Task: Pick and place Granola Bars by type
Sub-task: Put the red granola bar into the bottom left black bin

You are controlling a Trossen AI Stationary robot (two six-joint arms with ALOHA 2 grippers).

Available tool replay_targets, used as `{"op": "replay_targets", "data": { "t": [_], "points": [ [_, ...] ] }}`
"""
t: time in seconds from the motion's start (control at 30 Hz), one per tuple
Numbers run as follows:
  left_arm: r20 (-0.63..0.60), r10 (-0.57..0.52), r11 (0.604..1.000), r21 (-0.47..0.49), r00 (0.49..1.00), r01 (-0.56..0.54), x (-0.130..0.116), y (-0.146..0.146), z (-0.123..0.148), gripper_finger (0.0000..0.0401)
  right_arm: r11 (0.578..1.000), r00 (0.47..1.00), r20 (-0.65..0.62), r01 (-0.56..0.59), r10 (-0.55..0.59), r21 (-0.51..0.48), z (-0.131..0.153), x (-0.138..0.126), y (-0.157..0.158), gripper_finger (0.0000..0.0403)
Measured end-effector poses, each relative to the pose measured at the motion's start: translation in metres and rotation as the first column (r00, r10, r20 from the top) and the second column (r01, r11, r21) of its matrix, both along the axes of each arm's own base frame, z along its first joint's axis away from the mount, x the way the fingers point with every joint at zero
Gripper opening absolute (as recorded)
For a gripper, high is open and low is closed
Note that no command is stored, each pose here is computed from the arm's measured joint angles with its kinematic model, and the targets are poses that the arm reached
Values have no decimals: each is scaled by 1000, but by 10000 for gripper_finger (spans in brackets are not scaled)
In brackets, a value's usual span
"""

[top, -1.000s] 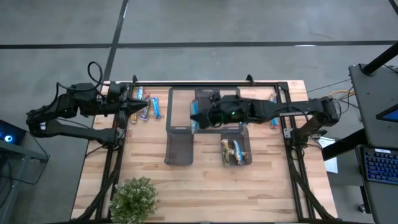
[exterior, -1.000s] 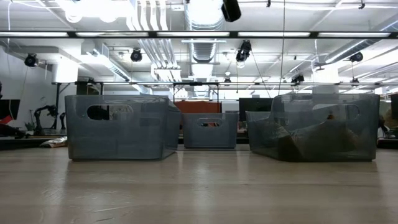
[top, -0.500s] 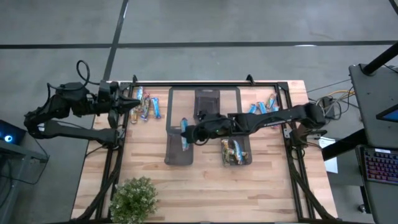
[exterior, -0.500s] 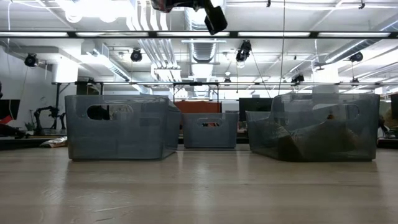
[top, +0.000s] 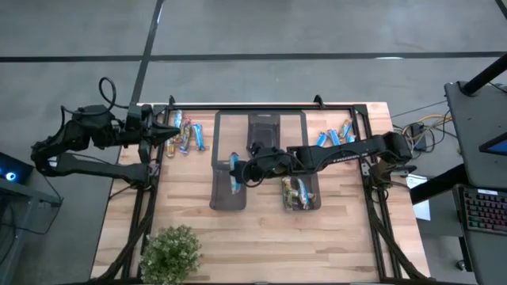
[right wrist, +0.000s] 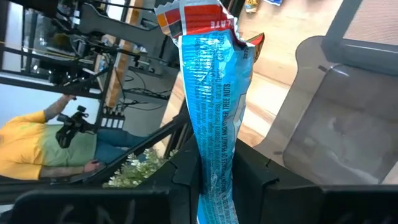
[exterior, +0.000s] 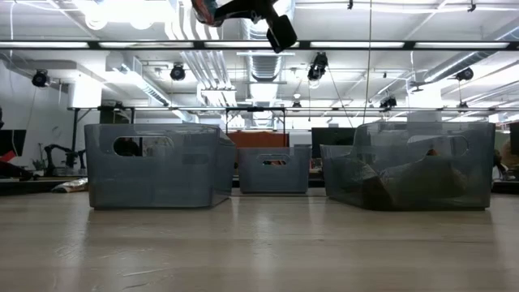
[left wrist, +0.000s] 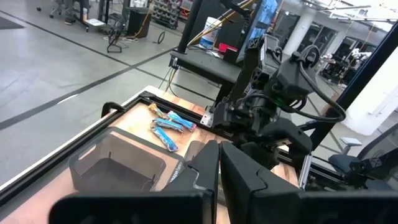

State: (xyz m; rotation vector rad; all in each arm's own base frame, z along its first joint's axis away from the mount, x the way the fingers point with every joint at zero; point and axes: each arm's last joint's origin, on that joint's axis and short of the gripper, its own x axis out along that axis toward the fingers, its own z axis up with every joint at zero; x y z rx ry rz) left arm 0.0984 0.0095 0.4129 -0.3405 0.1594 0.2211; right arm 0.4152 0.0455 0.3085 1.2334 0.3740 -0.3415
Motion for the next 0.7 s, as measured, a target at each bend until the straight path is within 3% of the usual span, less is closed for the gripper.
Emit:
{"op": "replay_targets", "data": {
  "t": [0.7],
  "points": [
    [0, 4, 1000, -20, 1000, -4, 0, 0, 0, 0, 982, 992, -85, 104, -91, 160, -64, 33, 4, 59]
  ]
}}
